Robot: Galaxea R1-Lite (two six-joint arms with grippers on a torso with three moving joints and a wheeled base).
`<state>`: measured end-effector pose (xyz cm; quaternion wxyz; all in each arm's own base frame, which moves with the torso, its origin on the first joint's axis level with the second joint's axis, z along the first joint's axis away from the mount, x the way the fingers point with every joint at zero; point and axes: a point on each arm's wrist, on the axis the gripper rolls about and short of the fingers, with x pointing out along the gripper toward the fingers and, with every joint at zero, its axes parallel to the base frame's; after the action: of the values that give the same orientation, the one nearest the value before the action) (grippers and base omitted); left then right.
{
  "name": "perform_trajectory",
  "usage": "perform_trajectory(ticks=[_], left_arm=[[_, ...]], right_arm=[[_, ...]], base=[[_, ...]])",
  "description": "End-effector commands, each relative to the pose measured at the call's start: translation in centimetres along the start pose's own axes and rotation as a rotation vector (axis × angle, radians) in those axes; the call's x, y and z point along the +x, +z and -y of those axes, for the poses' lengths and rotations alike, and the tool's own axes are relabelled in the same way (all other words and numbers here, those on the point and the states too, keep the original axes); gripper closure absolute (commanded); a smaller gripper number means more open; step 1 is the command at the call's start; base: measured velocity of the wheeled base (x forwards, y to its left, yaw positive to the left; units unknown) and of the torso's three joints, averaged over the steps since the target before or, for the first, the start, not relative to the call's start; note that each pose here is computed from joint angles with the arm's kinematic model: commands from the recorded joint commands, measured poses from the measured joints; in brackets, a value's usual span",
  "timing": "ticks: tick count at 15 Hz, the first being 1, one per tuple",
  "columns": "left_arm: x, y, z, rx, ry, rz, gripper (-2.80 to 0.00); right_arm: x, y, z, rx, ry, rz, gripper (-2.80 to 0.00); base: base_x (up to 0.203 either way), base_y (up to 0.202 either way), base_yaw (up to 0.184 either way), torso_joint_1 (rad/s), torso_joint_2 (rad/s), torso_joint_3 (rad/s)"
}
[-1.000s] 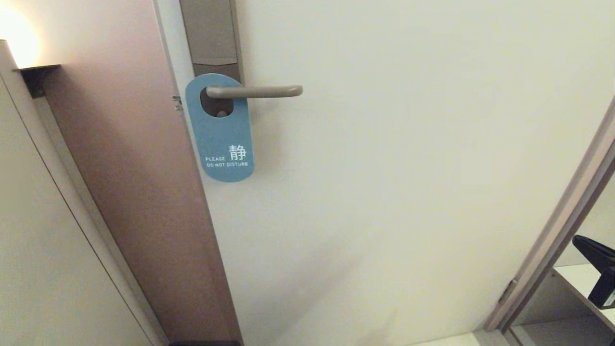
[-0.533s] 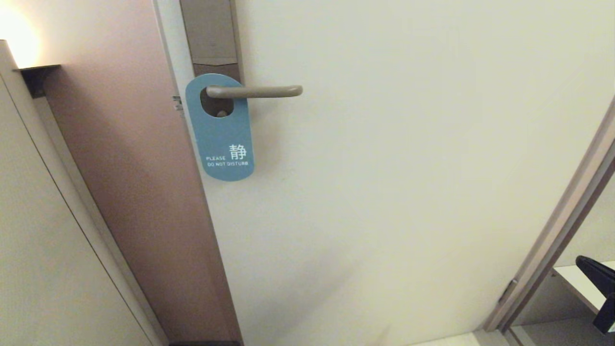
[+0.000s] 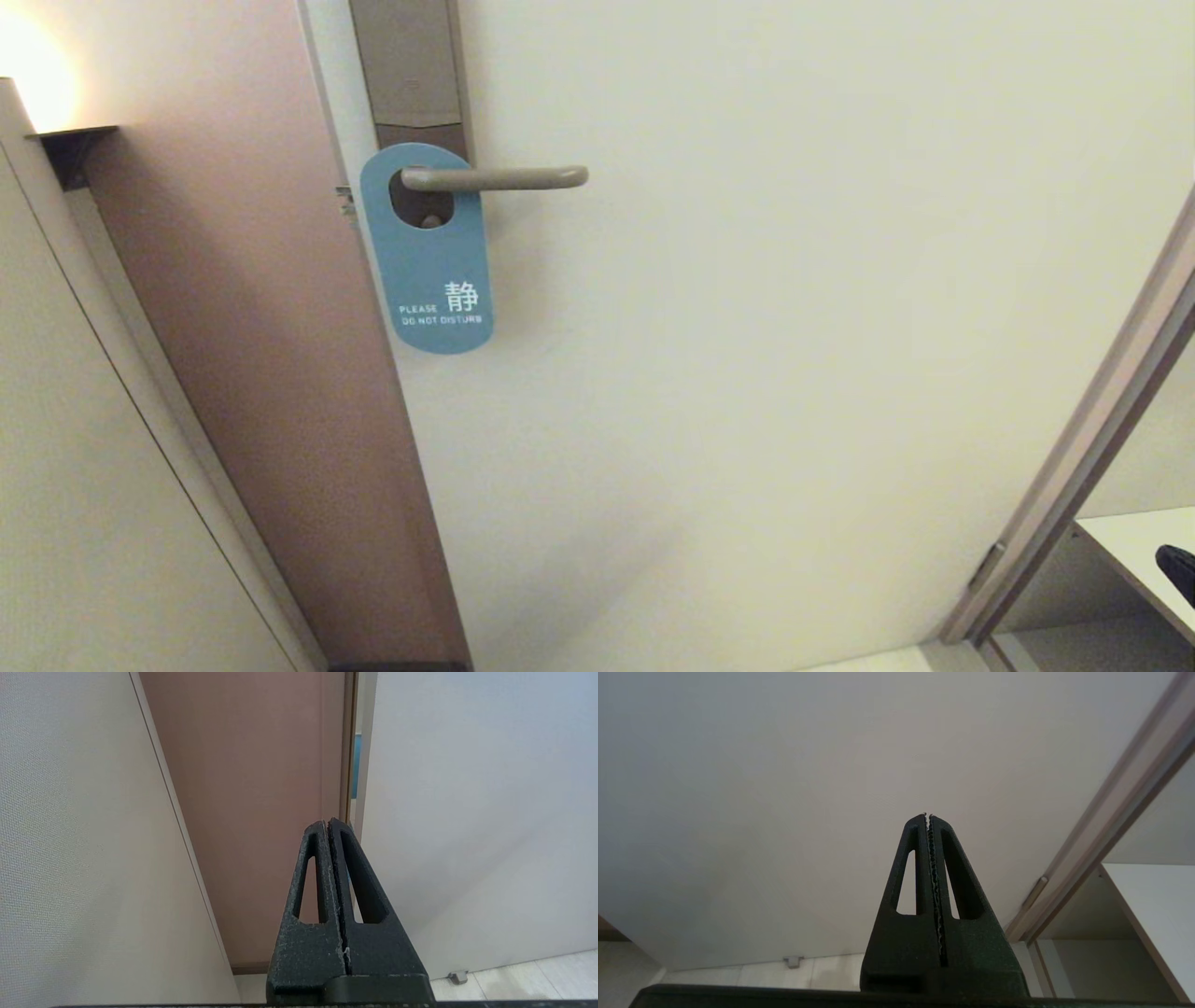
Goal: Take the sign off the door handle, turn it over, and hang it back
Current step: Take down the sign
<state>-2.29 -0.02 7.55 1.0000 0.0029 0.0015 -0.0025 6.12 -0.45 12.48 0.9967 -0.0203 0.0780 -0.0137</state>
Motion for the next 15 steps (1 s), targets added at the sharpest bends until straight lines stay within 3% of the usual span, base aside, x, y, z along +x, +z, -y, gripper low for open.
perform_trajectory(ticks=[1,4,7,15], left_arm=[[0.0,0.0,0.0,0.0,0.0,-0.002,0.0],[0.0,0.0,0.0,0.0,0.0,0.0,0.0],[0.0,0.0,0.0,0.0,0.0,-0.002,0.0],[0.0,0.0,0.0,0.0,0.0,0.0,0.0]], right_arm=[[-1.9,-0.3,-0.1,-0.005,-0.014,0.065,0.0],[-3.3,-1.8,-0.2,-0.002,-0.055,0.021,0.0],[-4.4,-3.2,-0.3,-0.005,-0.041,-0.007,0.0],[-6.2,-5.1,-0.5,-0.009,0.018,0.029,0.0]], base=[[0.0,0.0,0.0,0.0,0.0,0.0],[0.0,0.0,0.0,0.0,0.0,0.0],[0.0,0.0,0.0,0.0,0.0,0.0],[0.0,0.0,0.0,0.0,0.0,0.0]])
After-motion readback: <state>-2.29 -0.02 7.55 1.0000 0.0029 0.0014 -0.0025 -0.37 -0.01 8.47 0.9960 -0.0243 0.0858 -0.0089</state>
